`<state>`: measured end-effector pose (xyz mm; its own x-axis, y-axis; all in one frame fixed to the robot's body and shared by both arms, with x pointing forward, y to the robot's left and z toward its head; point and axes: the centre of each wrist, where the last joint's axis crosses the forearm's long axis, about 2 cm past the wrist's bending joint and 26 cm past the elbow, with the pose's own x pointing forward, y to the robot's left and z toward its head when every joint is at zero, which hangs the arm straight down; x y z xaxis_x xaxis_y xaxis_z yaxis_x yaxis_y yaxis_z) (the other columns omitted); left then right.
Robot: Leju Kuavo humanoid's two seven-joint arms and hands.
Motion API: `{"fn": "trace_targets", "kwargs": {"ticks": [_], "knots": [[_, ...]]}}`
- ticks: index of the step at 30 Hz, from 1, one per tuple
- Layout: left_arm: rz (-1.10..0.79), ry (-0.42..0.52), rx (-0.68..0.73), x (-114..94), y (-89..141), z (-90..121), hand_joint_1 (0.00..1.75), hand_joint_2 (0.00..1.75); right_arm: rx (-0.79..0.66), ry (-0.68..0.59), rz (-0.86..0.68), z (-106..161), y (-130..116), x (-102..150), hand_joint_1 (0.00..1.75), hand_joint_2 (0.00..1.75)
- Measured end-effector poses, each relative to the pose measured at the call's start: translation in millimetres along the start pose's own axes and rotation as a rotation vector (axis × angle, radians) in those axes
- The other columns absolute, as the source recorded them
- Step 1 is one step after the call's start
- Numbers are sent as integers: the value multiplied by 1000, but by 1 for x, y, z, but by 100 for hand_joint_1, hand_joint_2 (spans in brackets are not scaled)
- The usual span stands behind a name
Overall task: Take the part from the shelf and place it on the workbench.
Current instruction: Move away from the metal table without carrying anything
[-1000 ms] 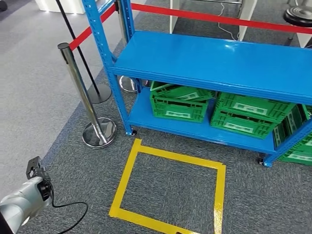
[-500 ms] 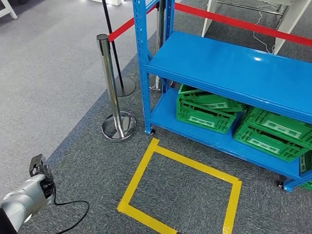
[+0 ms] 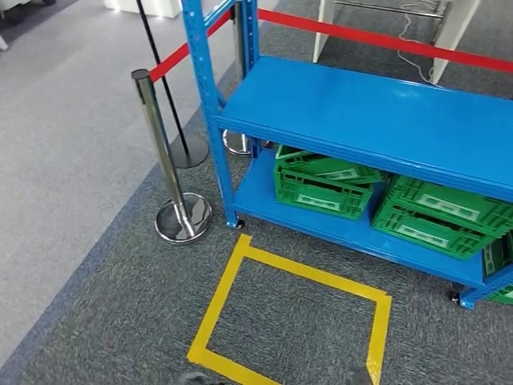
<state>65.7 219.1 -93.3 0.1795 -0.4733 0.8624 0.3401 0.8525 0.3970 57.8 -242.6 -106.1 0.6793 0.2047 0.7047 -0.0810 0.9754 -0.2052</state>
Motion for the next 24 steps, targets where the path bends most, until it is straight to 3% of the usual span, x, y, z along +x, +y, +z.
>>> {"fn": "trace_targets", "kwargs": {"ticks": [2, 5, 8, 10, 24], "knots": [[-80, -46, 13, -3, 15, -8, 0, 0, -36, 27, -27, 2, -4, -4, 0, 0], [37, 103, 201, -15, 34, -4, 0, 0, -77, 43, -82, 0, -5, -2, 0, 0], [267, 258, 406, -19, 25, 7, 0, 0, -100, 49, -112, -1, -6, -1, 0, 0], [327, 303, 467, -19, 22, 11, 0, 0, -112, 50, -126, -2, -7, 0, 0, 0], [378, 345, 517, -17, 12, 16, 0, 0, -138, 63, -154, 0, -8, -3, 0, 0]]}}
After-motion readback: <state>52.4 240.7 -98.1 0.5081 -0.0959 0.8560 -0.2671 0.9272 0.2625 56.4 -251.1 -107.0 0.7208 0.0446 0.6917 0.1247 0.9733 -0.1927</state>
